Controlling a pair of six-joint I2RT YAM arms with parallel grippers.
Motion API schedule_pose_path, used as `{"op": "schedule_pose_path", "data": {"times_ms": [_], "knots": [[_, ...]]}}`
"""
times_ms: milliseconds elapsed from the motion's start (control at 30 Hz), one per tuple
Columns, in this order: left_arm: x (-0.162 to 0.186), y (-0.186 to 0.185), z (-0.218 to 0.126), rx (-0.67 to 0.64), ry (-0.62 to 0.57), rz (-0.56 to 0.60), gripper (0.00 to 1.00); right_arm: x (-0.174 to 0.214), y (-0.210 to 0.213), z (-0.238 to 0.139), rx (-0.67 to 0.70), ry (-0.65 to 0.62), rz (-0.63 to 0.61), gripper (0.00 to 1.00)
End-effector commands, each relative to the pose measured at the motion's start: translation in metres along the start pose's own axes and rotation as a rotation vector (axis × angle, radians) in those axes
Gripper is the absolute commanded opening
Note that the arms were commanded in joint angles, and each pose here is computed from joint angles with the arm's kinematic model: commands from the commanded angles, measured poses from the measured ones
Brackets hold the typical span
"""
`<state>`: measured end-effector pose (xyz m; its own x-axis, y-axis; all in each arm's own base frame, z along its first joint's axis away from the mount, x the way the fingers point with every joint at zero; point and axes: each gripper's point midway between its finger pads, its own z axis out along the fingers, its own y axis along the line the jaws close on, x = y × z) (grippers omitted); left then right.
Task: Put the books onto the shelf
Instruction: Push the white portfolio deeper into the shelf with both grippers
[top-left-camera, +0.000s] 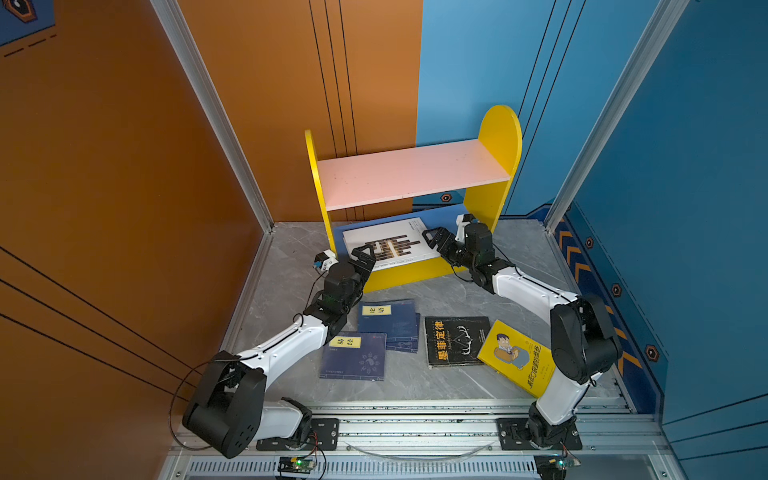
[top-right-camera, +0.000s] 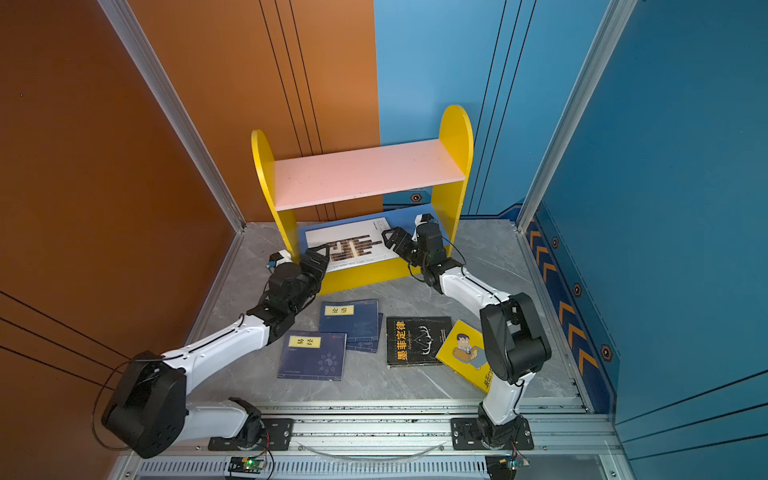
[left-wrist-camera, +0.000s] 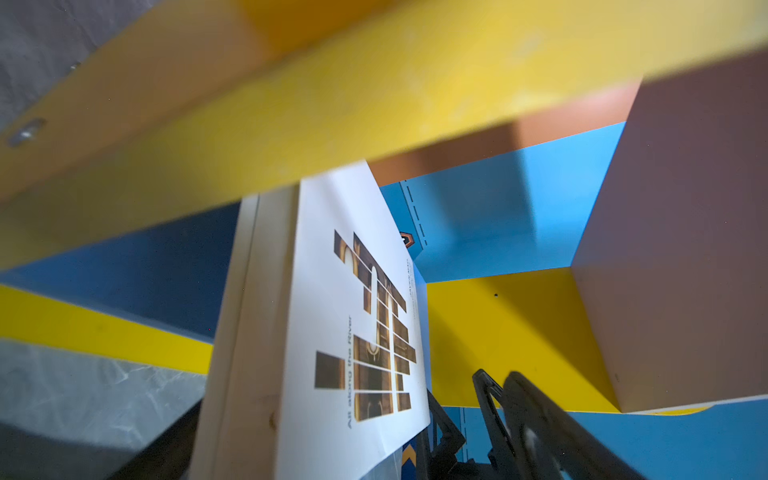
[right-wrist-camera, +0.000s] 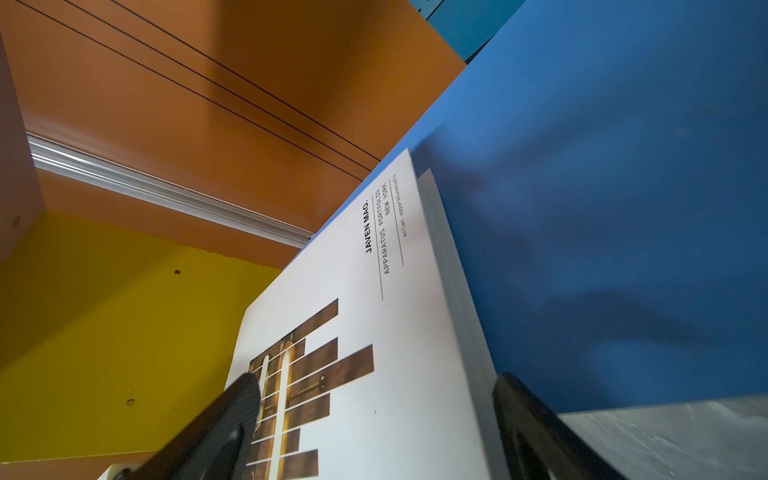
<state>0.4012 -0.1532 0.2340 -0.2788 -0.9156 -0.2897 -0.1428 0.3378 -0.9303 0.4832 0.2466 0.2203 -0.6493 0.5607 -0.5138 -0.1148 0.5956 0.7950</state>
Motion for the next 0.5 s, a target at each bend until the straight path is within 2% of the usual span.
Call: {"op": "schedule_pose_path", "data": {"times_ms": [0, 133, 233, 333, 467], "knots": [[-0.013, 0.003, -0.018, -0.130, -0.026, 0.095, 0.98, 0.000, 0.001, 0.004, 0.019, -0.002, -0.034, 0.90], [-0.019, 0.015, -0.029, -0.243, -0.015, 0.155, 0.98, 0.003, 0.002, 0.006, 0.029, 0.005, -0.047, 0.90], [-0.015, 0.031, -0.026, -0.302, 0.049, 0.166, 0.98, 0.006, 0.002, 0.008, 0.031, 0.012, -0.052, 0.90], [-0.005, 0.043, -0.020, -0.319, 0.123, 0.159, 0.98, 0.009, 0.005, 0.012, 0.028, 0.019, -0.054, 0.90], [-0.003, 0.049, -0.023, -0.326, 0.133, 0.216, 0.98, 0.014, 0.006, 0.015, 0.029, 0.027, -0.058, 0.90]]}}
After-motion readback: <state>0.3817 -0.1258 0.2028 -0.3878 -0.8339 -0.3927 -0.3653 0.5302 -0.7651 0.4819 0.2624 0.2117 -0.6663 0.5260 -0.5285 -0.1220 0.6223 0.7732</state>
